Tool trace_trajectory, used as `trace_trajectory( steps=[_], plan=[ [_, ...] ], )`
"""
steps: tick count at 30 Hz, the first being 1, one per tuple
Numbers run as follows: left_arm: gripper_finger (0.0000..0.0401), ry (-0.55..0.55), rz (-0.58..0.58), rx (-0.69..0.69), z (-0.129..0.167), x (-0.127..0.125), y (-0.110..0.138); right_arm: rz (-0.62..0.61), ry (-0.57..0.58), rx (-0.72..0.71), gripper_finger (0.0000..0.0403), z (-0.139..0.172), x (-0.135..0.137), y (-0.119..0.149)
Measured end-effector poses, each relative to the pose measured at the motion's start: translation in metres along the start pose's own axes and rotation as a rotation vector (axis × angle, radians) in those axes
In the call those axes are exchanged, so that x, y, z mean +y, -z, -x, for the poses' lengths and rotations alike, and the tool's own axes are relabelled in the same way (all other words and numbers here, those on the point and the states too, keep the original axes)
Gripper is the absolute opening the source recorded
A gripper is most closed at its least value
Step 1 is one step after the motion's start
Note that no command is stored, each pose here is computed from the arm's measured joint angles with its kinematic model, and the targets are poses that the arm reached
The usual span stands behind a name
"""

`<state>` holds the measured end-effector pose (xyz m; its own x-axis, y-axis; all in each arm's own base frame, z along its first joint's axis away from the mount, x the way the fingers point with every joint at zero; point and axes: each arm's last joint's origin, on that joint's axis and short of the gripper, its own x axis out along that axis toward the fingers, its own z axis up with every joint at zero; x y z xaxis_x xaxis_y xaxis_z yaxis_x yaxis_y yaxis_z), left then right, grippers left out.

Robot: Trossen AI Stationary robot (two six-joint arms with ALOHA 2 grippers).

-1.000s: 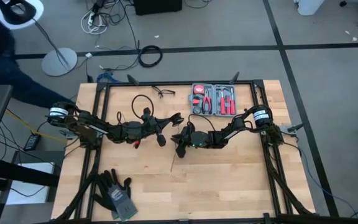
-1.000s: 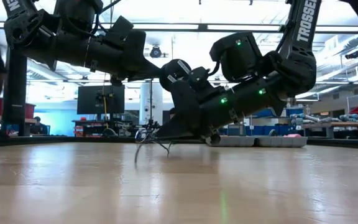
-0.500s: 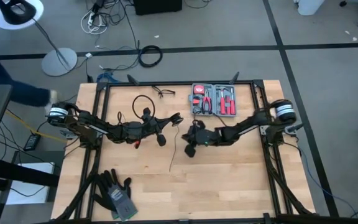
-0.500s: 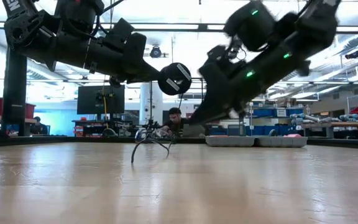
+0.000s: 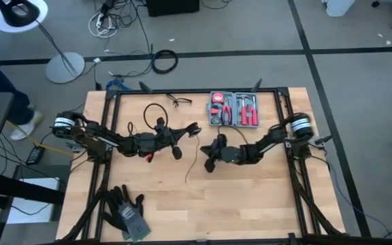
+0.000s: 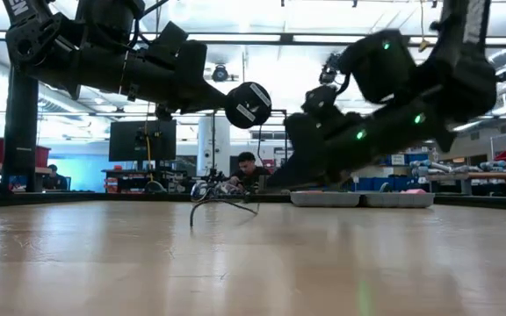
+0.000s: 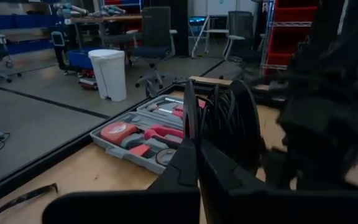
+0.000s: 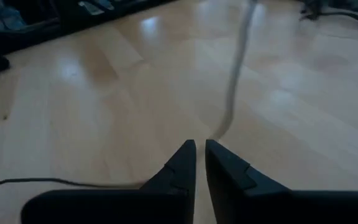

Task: Coil cords
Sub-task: Coil the black wire onto the spool

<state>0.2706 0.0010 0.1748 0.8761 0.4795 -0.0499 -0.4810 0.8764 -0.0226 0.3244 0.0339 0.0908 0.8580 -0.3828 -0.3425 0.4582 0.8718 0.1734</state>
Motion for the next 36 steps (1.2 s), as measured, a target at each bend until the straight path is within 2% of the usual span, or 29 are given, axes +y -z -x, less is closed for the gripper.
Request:
trace_trajectory(
  steps=[8, 16, 21, 26, 32, 36],
  plan=[
    [0.0000, 0.010, -0.021, -0.003, 0.000, 0.000, 0.000, 0.029, 0.004, -0.013, 0.0077, -0.023, 0.006, 0.016],
    [0.0000, 0.007, -0.035, 0.019, 0.000, 0.000, 0.002, 0.134, 0.000, -0.046, 0.0090, -0.013, 0.011, 0.005],
    [0.0000, 0.006, -0.037, 0.023, 0.000, 0.000, 0.002, 0.188, 0.087, -0.059, 0.0087, 0.000, 0.007, 0.000],
    [0.0000, 0.007, -0.036, 0.016, 0.000, 0.000, 0.002, 0.153, 0.117, -0.061, 0.0087, 0.002, 0.003, 0.000],
    [0.0000, 0.008, -0.024, -0.005, 0.000, 0.000, -0.001, 0.120, 0.063, -0.033, 0.0085, -0.004, -0.004, -0.001],
    [0.0000, 0.008, -0.036, -0.019, 0.000, 0.000, -0.002, 0.092, 0.074, -0.022, 0.0086, -0.007, -0.009, 0.000]
  ],
)
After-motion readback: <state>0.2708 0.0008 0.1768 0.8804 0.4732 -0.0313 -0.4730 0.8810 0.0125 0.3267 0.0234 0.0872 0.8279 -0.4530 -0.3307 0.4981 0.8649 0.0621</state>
